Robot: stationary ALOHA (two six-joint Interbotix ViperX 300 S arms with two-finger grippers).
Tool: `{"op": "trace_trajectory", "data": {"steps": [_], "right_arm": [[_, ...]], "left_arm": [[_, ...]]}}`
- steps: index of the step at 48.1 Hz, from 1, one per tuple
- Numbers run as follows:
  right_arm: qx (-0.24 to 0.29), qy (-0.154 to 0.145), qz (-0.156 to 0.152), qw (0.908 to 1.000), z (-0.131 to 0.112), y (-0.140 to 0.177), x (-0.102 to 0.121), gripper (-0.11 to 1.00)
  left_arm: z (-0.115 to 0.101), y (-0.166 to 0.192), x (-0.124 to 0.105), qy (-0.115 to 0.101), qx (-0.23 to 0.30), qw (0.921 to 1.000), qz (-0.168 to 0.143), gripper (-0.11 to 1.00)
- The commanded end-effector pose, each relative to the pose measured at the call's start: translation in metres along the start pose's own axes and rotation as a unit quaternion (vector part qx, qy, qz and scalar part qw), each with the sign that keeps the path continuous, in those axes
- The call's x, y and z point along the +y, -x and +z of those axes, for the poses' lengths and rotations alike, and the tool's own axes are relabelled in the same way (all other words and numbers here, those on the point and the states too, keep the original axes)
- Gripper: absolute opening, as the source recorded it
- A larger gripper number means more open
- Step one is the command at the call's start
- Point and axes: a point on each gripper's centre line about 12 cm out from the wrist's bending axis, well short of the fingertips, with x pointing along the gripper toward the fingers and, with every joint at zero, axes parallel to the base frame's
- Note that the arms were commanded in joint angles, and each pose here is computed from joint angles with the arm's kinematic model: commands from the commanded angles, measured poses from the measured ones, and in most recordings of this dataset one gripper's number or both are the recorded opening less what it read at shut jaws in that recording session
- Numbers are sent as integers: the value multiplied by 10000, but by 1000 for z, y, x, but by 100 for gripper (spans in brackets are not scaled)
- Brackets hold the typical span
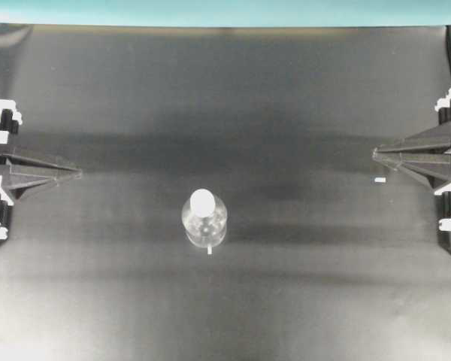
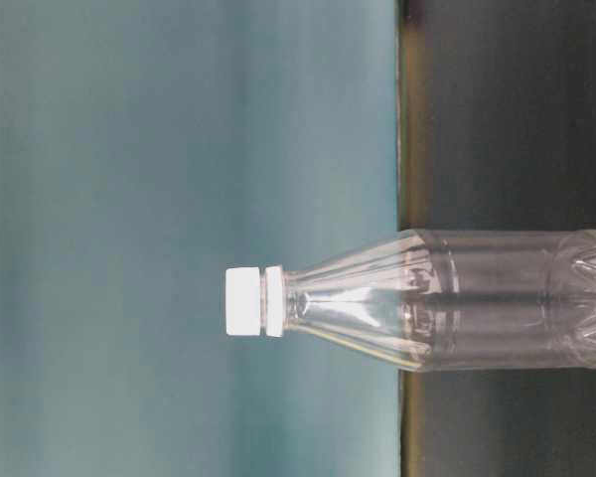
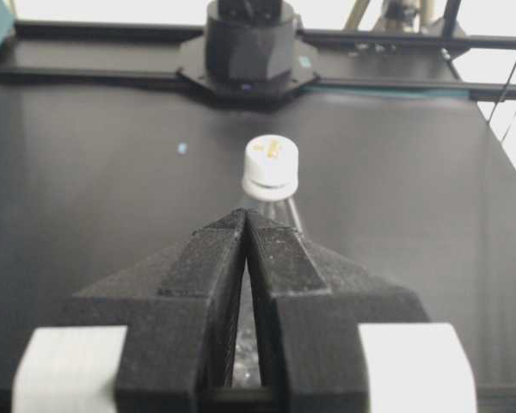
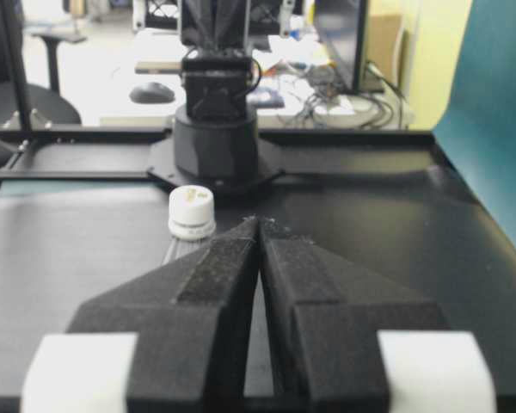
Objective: Open the bottle cap by holding the bottle with the left arm and twisting the cap with the right arm.
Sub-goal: 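Move the left gripper to the clear bottle and close around its body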
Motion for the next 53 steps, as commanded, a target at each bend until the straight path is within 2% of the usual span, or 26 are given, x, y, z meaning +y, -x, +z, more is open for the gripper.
{"op": "trace_trajectory", "data": {"steps": [1, 4, 8, 23, 25, 28, 36, 40, 42, 46, 53], "right_arm": [[15, -86, -66, 9999, 0, -3, -3, 3], [91, -175, -89, 9998, -3, -4, -3, 6], [221, -235, -102, 9994, -6, -6, -3, 0], [359, -258, -108, 9990, -11, -8, -3, 0], [367, -258, -108, 9989, -12, -8, -3, 0], [382, -258, -108, 9989, -12, -8, -3, 0], [350, -331, -135, 9987, -10, -8, -4, 0], [319, -405, -148, 9986, -9, -7, -4, 0], [311, -435, -156, 9984, -8, -7, -4, 0], [311, -464, -165, 9983, -8, -6, -5, 0], [295, -569, -184, 9978, -8, -6, -5, 0]], "left_arm": [[20, -14, -1, -177, -160, 9997, -44, 14], [25, -24, 0, -239, -153, 9996, -37, 17], [25, -35, 0, -239, -68, 9997, -32, 9], [19, -83, 5, -254, -234, 9994, 44, 11], [18, -90, 7, -247, -211, 9995, 57, 15], [13, -102, 7, -244, -104, 9996, 54, 28], [-5, -127, 8, -181, 118, 9998, 44, 77], [-14, -138, 7, -136, 56, 9999, 19, 95], [-15, -143, 6, -117, -59, 9999, -2, 98], [-22, -151, 2, -84, -197, 9998, -59, 96], [-43, -161, -2, 52, -20, 9999, -119, 97]]}}
